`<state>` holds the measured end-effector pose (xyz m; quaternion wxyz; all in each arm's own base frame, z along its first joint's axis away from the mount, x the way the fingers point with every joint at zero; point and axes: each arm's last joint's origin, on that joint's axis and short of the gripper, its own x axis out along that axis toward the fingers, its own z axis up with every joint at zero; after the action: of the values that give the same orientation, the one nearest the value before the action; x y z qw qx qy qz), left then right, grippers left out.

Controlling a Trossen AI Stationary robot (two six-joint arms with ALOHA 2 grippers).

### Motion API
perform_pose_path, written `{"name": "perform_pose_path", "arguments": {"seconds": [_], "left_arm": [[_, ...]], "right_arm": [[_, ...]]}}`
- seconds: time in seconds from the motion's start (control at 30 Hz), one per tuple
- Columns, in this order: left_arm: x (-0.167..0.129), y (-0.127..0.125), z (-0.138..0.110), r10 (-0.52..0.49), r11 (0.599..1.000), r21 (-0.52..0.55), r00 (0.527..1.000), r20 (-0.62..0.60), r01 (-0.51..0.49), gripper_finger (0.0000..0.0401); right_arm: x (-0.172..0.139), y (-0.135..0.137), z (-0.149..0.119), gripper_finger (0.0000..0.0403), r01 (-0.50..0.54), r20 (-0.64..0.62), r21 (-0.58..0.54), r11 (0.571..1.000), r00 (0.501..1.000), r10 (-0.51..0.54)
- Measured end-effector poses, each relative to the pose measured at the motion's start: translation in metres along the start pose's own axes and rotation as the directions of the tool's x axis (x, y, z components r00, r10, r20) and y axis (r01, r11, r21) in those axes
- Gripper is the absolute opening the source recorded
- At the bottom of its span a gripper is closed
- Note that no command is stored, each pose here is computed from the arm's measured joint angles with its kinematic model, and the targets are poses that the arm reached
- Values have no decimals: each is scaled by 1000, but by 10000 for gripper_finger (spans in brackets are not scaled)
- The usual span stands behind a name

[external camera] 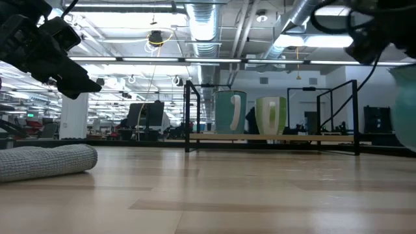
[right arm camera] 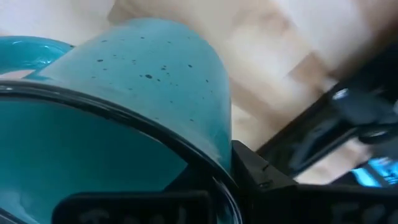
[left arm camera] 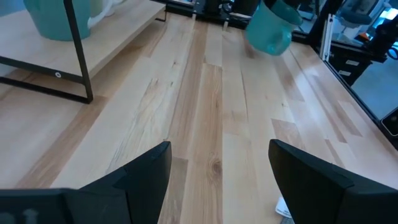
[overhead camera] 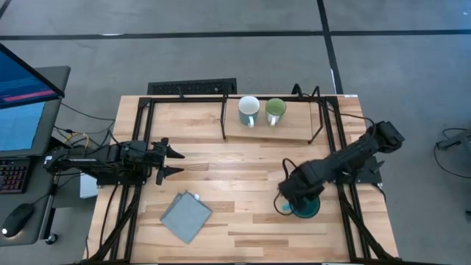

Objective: Stack small to large cups/mugs on shelf
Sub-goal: Put the blue mug on the shelf

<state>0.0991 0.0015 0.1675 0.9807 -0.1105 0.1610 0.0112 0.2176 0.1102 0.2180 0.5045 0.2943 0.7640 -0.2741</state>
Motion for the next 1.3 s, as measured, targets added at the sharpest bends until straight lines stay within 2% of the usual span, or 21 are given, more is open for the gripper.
{"name": "perform_pose_path", "arguments": {"seconds": [0.23, 0.4, 0.73, 0.97, 1.17, 1.3], "left_arm": [[0, 0, 0, -5, 1000, -13, 1000, -1, 5, 261], [0, 0, 0, -7, 1000, -16, 1000, -1, 7, 261], [0, -1, 0, -46, 999, -16, 999, -10, 46, 261], [0, 0, 0, -5, 997, -76, 1000, -1, 5, 261], [0, 2, 0, 62, 980, -193, 998, 13, -58, 261], [0, 2, 0, 73, 973, -222, 997, 16, -68, 261]], "right_arm": [[-34, -13, 19, 38, 36, 66, -59, 998, 997, -32], [-61, -25, 32, 38, 61, 130, -43, 997, 990, -55], [-106, -46, 64, 38, -11, 270, -37, 999, 963, 21], [-127, -69, 85, 38, 8, 331, -161, 987, 943, 47], [-134, -92, 103, 38, 104, 366, -276, 955, 931, 5], [-136, -108, 114, 38, 155, 374, -330, 931, 927, -22]]}}
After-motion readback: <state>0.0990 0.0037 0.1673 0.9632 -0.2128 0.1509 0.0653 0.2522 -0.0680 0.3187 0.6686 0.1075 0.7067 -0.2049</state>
